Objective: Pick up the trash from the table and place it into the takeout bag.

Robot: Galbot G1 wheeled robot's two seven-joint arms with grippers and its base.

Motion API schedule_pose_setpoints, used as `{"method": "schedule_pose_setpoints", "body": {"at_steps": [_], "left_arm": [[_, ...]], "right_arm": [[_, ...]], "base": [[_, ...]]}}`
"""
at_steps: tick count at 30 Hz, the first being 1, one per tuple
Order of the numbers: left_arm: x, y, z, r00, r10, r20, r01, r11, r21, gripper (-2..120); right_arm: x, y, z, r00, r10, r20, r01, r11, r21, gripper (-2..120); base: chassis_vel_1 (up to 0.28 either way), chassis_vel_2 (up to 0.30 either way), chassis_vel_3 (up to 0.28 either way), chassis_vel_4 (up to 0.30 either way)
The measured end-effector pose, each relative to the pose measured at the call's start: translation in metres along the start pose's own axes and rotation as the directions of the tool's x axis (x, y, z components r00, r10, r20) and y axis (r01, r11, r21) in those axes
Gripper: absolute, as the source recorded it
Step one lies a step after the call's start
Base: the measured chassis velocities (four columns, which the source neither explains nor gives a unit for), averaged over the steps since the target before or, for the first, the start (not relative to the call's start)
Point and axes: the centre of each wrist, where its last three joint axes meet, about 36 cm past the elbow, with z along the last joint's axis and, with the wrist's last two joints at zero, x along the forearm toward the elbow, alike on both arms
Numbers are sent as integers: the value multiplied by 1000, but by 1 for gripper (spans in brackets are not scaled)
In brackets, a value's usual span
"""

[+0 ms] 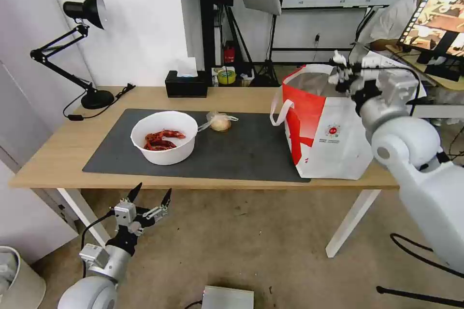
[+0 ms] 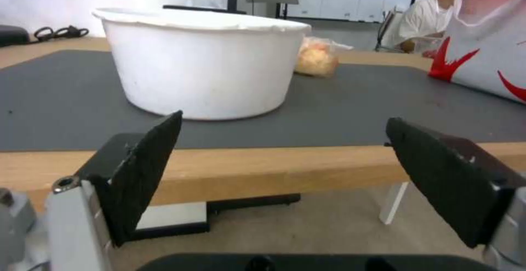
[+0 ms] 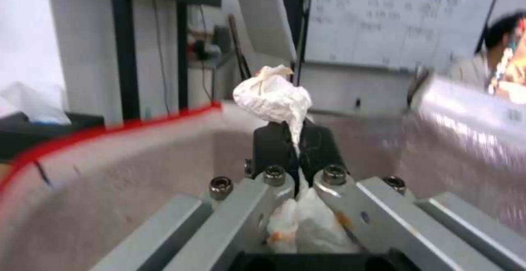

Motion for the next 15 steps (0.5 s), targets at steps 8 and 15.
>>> {"method": "schedule_pose_setpoints", "body": {"at_steps": [8, 15], "left_arm": [[7, 0, -2, 1000, -5, -6, 5, 1000, -4, 100], [8, -1, -4, 1000, -5, -3, 5, 1000, -6, 100]], "right_arm": [[0, -4, 3, 998, 8, -57, -9, 1000, -17, 21], [-1, -3, -1, 997, -7, -76, 6, 1000, -15, 47]], "base": [[0, 0, 0, 0], [0, 0, 0, 0]]}}
